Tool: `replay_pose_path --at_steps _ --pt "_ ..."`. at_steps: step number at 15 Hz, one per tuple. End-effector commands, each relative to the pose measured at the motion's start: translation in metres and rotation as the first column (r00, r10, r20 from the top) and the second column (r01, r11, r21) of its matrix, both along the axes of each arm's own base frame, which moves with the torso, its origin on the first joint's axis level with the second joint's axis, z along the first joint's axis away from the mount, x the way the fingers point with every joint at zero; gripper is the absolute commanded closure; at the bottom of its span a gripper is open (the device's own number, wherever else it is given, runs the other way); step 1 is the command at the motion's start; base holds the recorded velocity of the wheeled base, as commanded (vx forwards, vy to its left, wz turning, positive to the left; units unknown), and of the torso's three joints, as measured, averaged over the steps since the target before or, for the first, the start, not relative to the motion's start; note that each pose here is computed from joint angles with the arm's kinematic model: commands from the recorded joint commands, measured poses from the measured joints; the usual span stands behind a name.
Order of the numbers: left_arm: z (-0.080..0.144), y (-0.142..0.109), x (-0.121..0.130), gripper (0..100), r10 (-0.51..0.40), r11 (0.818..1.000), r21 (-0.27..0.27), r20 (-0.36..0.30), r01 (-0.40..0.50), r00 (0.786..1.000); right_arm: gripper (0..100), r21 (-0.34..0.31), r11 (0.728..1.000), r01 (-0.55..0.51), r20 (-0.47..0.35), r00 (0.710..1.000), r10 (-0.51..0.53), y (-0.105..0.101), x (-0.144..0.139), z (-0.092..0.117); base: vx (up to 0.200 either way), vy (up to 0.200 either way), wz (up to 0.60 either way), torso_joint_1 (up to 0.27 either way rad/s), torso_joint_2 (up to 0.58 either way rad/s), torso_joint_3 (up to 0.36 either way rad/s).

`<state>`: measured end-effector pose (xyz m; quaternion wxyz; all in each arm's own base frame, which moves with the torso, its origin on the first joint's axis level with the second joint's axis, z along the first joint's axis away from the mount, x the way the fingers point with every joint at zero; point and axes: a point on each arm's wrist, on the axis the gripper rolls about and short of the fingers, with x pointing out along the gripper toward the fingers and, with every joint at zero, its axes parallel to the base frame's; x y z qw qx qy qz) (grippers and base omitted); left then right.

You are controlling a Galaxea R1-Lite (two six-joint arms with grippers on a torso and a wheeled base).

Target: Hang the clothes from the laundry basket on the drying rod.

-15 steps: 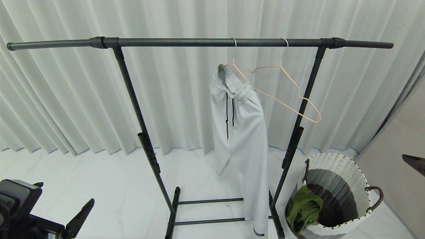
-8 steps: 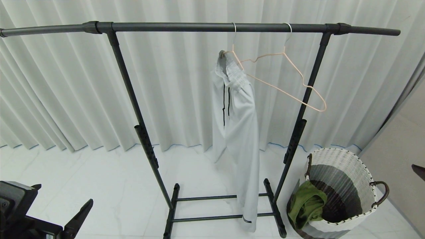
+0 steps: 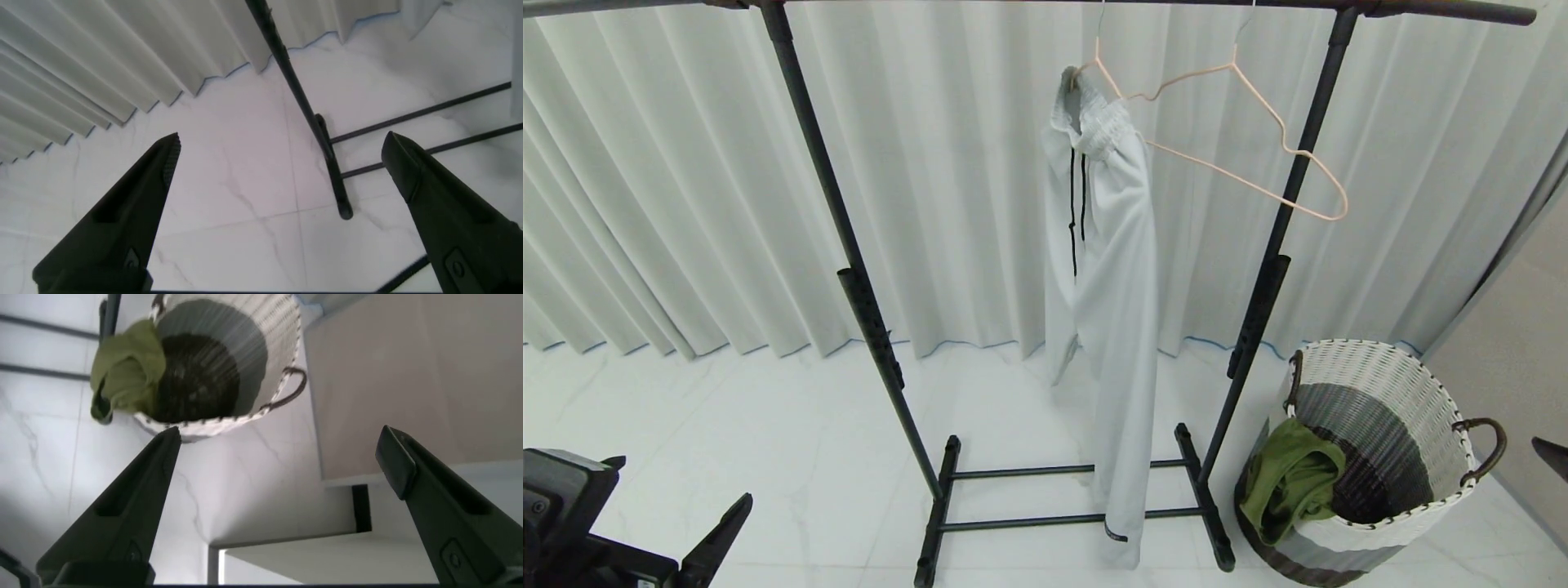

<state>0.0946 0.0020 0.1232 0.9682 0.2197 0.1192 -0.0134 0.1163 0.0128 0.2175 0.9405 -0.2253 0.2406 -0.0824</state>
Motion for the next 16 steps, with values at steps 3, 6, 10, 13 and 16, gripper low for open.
replay_pose_path --at_steps 3,6,10,13,16 --pt "-0.001 0.0 -0.001 0 -0.001 1.0 0.0 -0.003 0.001 1.0 0 -0.006 1.0 0.003 -0.023 1.0 -0.003 0.0 0.001 -0.005 0.0 0.0 0.0 -0.167 0.46 0.297" --pt "-0.001 0.0 -0.002 0 -0.003 1.0 0.001 0.001 0.003 1.0 0 -0.02 1.0 0.011 -0.068 0.998 -0.012 -0.001 -0.002 -0.019 0.0 0.0 0.0 -0.142 0.46 0.307" --pt "-0.003 0.0 -0.002 0 -0.003 1.0 0.003 -0.019 0.003 1.0 0 -0.033 0.999 0.001 -0.059 0.998 -0.003 -0.001 -0.002 -0.031 0.0 0.0 0.0 -0.044 0.15 0.104" --pt "-0.003 -0.001 -0.003 0 -0.01 1.0 0.005 -0.019 0.01 1.0 0 -0.033 0.999 -0.003 -0.058 0.998 0.001 -0.002 -0.006 -0.041 0.0 -0.2 0.0 0.001 0.02 0.02" --pt "-0.003 -0.001 -0.003 0 -0.019 1.0 0.005 -0.019 0.019 1.0 0 -0.033 0.999 -0.006 -0.063 0.998 0.004 -0.002 -0.007 -0.043 0.0 -0.2 0.0 -0.002 0.01 0.004"
